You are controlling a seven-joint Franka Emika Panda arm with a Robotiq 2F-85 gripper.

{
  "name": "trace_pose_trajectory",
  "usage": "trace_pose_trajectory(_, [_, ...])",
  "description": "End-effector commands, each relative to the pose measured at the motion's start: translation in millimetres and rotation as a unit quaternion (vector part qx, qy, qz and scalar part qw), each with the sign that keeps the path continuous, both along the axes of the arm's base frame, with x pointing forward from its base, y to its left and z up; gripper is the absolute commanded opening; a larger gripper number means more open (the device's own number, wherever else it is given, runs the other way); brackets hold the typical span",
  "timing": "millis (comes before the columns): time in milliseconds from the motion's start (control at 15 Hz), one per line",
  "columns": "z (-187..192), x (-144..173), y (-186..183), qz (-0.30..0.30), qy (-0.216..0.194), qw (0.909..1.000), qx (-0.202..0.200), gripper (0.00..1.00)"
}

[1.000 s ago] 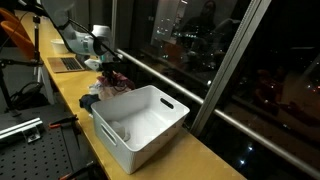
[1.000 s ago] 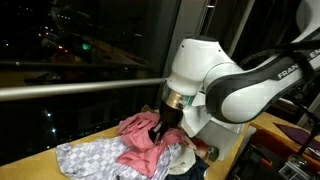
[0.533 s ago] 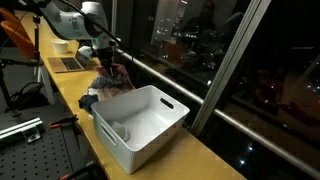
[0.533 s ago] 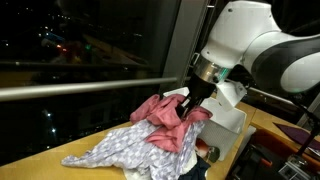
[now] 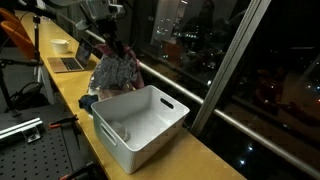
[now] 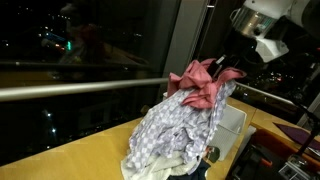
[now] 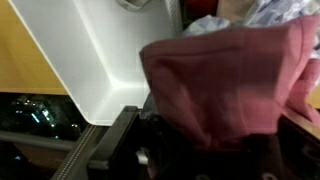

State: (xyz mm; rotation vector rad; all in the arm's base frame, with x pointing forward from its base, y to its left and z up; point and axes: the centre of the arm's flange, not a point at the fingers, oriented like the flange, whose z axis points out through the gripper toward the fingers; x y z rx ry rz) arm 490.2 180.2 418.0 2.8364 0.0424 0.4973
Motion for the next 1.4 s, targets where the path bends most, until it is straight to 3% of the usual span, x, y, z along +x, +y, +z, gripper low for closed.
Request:
trace_pose_trajectory(0, [59.4,-17.9,-47.3,-0.029,-0.025,0.9991,-0.015,0.0])
trace_pose_trajectory(600, [164.2,-37.4,-144.5,-0.102,-0.073,0.9911,-0.045,0.0])
trace_pose_trajectory(933, [200.2,-40.9,-151.7,-0.103,-0.084,0.9889,-0.066,0.0])
trace_pose_trajectory(1333, [208.4,-22.8,-163.9,-0.092,-0.076,0.99,-0.074,0.0])
